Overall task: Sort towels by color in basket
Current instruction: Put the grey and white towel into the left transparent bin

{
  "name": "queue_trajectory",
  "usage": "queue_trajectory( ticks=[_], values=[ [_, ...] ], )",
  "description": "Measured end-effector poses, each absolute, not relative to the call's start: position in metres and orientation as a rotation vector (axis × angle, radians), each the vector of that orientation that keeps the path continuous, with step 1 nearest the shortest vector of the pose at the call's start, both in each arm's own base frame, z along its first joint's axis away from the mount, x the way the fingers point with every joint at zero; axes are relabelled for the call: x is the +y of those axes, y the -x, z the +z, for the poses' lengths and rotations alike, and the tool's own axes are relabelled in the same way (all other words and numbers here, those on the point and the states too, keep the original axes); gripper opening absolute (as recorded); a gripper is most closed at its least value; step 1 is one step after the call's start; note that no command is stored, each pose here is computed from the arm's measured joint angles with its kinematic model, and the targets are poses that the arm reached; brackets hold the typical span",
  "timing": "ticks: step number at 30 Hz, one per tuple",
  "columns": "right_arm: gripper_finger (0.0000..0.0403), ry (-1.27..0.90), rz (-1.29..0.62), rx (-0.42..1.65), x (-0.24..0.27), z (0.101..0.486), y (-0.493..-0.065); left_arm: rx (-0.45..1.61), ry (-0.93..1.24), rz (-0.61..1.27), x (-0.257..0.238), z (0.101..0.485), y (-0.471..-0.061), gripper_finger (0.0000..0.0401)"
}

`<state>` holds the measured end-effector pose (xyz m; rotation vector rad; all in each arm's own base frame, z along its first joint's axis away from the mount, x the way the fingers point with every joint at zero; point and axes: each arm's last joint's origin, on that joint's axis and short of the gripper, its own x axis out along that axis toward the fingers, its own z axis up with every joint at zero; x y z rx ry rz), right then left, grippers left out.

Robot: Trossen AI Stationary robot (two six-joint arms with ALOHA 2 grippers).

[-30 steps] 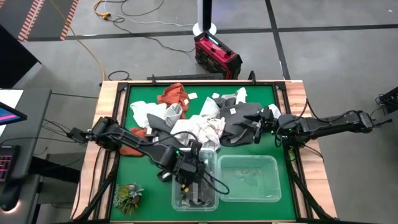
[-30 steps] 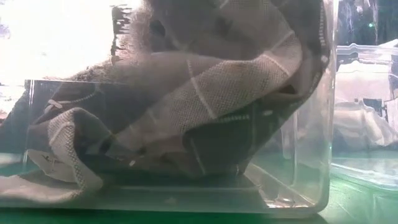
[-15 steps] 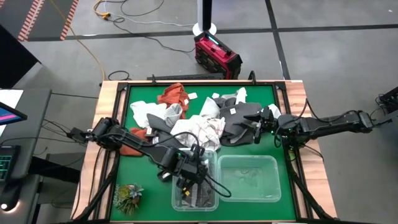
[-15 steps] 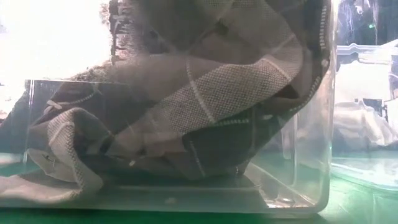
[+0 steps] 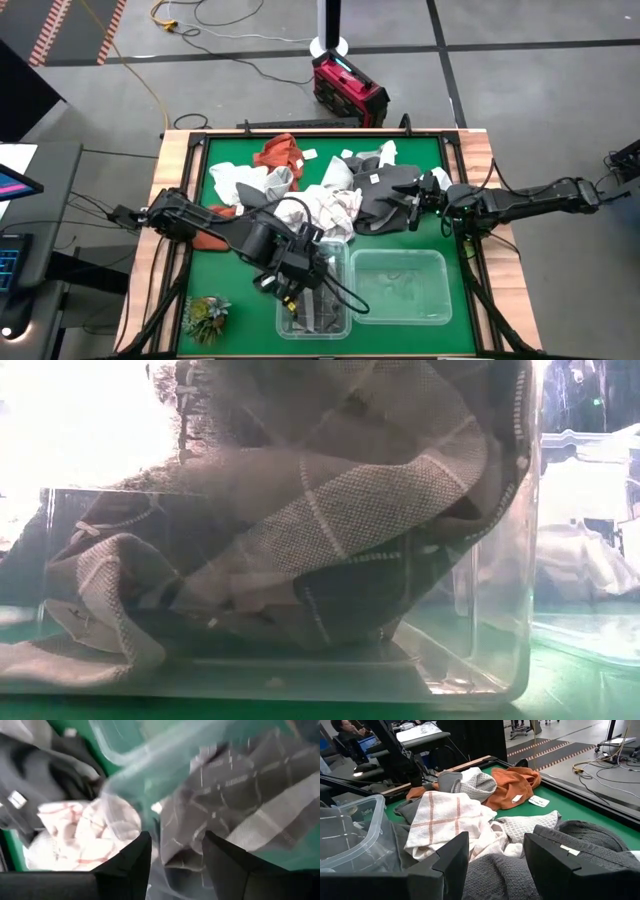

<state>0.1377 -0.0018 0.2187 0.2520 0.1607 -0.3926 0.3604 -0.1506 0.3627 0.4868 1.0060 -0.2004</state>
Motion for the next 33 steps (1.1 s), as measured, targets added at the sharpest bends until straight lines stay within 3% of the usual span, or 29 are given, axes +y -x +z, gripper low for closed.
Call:
queue_trajectory(
  ticks=[7,19,26,33],
  values=[
    [0.0219,-0.252,-0.393,0.162,-0.002,0.219,-0.138,0.984,-0.344,-0.334,-0.158,0.365,-0.366,0.0169],
    [0.0219,-0.255,-0.392,0.155,-0.002,0.219,-0.138,1.295,-0.371,-0.402,-0.150,0.258,-0.423,0.0169],
    [0.0219,-0.250,-0.393,0.165,-0.002,0.218,-0.138,1.428,-0.414,-0.423,-0.148,0.212,-0.435,0.0169],
    [0.0219,-0.251,-0.393,0.163,-0.002,0.219,-0.138,1.453,-0.421,-0.370,-0.152,0.215,-0.429,0.0169]
  ],
)
